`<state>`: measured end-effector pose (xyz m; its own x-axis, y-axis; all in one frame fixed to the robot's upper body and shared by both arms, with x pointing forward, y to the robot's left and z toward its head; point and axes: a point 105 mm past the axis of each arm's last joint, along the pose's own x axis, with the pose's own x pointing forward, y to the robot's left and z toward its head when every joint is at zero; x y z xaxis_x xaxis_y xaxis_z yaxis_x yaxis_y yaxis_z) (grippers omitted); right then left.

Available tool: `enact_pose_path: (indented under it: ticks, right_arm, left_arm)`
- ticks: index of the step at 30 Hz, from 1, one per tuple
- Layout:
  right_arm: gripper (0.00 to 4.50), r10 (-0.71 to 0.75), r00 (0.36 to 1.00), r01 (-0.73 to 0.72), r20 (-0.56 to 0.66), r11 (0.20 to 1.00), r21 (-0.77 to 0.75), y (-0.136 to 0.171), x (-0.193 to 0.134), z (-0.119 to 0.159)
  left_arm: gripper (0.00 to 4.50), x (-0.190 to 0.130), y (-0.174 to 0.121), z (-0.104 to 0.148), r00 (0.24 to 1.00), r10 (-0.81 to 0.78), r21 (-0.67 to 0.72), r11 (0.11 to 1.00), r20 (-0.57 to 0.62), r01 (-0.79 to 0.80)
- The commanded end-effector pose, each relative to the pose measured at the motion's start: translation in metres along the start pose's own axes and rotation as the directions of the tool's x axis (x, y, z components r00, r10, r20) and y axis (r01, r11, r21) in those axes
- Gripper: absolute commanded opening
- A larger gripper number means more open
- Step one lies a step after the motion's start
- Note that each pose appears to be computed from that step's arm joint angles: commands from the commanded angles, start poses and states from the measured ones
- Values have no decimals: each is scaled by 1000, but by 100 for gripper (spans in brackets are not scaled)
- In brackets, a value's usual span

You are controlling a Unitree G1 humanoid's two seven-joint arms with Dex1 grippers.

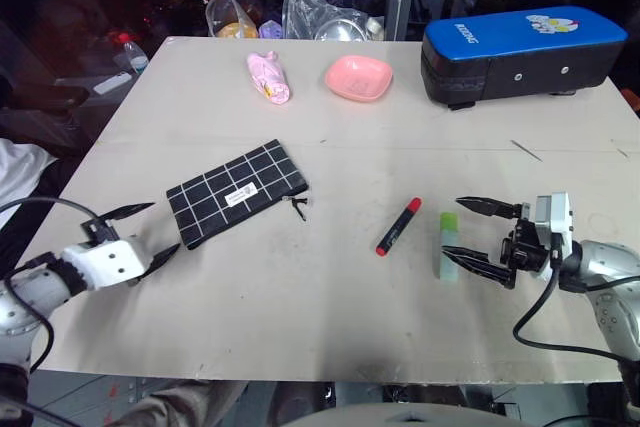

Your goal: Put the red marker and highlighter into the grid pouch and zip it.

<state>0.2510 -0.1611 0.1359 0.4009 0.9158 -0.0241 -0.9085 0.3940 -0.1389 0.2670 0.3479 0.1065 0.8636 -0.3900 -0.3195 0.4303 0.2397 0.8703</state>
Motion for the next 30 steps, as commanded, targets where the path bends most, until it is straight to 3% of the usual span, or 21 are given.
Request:
enact_pose_path:
  ticks: [1, 15, 30]
  right_arm:
    - [450, 2, 1000, -1, 24, 999, -38, 1, 2, 12]
    - [450, -50, 998, 51, 22, 998, -47, 1, -3, 13]
    - [450, -77, 997, 79, 30, 995, -57, -2, -3, 14]
  left_arm:
    - [442, 17, -12, 9, 997, -51, 65, 997, 51, 48]
    - [442, 59, 10, 64, 937, 180, 142, 963, 298, -230]
    - [442, 111, -5, 96, 925, 174, 164, 957, 339, -240]
